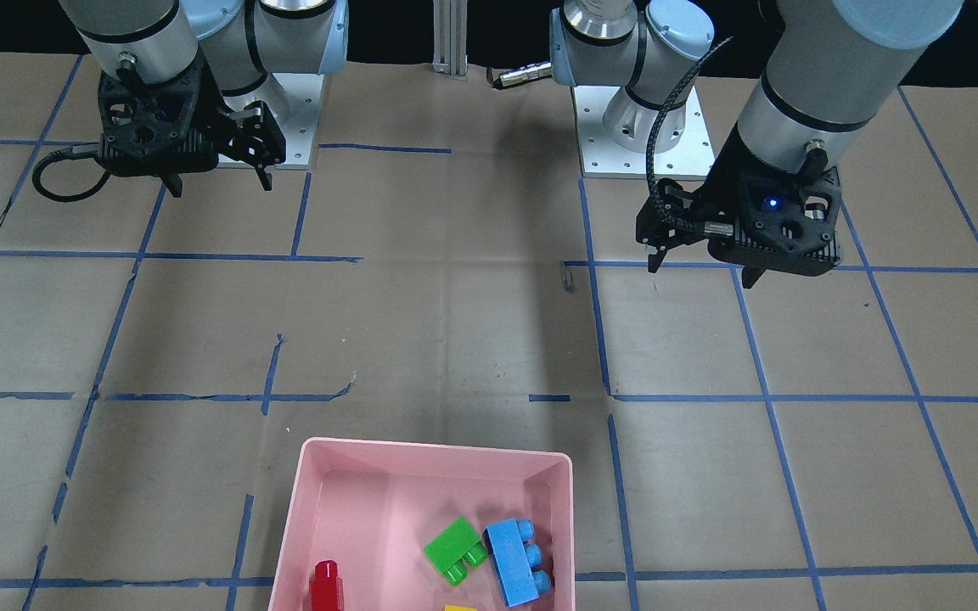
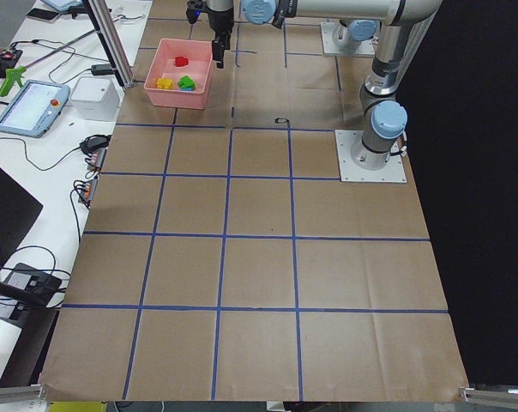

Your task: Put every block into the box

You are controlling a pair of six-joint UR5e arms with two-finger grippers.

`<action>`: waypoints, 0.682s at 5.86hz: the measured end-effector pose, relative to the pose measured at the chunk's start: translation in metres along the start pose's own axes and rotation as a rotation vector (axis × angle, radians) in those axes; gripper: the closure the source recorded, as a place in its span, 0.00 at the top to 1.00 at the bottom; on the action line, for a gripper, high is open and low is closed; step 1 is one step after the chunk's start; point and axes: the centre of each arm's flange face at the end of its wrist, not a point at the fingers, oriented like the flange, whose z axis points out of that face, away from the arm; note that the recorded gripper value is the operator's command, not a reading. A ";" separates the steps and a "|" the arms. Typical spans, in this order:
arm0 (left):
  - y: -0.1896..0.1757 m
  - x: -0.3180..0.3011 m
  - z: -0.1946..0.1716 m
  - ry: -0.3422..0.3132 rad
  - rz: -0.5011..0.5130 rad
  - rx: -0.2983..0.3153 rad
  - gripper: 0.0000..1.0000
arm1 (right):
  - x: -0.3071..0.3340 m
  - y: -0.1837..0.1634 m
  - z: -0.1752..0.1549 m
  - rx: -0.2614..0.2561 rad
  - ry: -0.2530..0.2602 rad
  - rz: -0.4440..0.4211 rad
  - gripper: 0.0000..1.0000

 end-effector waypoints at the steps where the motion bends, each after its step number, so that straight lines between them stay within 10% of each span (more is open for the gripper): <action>1: 0.015 0.000 -0.003 -0.007 -0.013 0.029 1.00 | 0.001 0.000 0.001 -0.002 -0.003 0.002 1.00; 4: 0.021 0.000 -0.011 -0.019 -0.022 0.060 1.00 | 0.002 -0.001 0.002 0.003 -0.001 0.006 1.00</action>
